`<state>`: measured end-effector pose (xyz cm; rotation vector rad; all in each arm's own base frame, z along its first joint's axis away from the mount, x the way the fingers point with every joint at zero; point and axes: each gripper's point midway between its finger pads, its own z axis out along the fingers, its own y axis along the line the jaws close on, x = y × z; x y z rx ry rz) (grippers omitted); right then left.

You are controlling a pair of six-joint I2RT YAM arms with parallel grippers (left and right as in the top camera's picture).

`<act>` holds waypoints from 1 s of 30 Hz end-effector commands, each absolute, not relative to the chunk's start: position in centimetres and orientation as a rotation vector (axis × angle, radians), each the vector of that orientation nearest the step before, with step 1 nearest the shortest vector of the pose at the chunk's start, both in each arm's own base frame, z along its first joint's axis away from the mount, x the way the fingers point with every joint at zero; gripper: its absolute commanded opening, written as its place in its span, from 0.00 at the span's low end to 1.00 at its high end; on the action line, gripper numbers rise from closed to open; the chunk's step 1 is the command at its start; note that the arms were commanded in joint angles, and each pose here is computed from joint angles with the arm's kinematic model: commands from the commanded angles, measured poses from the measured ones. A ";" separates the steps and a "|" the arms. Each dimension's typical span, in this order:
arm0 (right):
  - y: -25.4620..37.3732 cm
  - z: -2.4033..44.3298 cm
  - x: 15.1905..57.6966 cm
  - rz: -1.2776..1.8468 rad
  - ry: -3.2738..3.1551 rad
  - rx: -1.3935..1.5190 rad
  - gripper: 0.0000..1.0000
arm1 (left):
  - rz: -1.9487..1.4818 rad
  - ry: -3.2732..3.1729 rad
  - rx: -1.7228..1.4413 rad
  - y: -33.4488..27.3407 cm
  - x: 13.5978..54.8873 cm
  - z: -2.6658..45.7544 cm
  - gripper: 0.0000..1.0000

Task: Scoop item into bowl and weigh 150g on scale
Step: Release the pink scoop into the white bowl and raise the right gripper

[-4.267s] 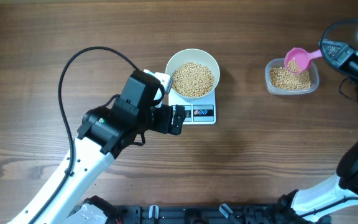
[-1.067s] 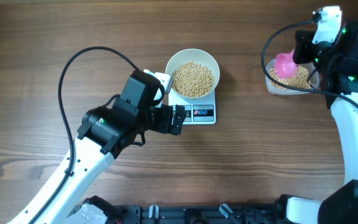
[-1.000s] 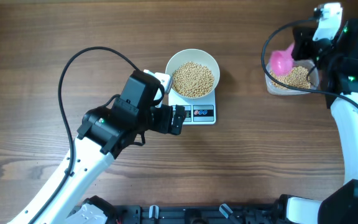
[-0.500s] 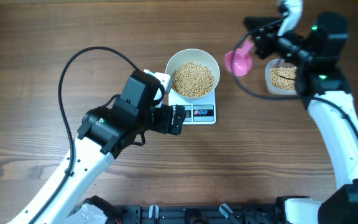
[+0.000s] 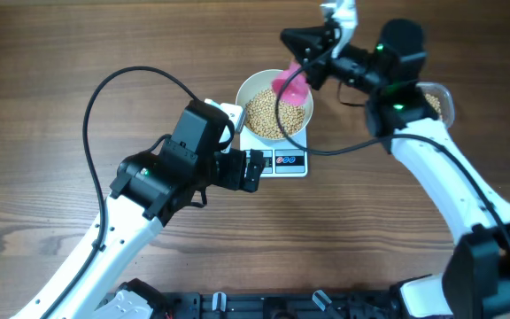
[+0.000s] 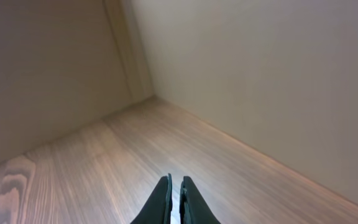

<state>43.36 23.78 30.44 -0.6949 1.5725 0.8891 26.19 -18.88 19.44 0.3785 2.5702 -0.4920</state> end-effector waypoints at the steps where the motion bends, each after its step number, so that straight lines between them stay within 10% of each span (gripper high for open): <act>1: 25.4 29.0 44.1 0.907 1.566 -0.708 0.04 | -0.475 2.561 0.406 -18.9 26.2 19.4 1.00; 18: 25.1 27.1 47.1 0.909 1.624 -0.533 0.07 | -0.475 2.561 0.406 -18.9 26.2 19.4 1.00; 26: 21.9 31.4 50.3 0.889 1.644 -0.349 0.87 | -0.475 2.561 0.406 -18.9 26.2 19.4 1.00; 30: 17.8 33.9 53.1 0.659 1.753 -0.236 1.00 | -0.475 2.561 0.406 -18.9 26.2 19.4 1.00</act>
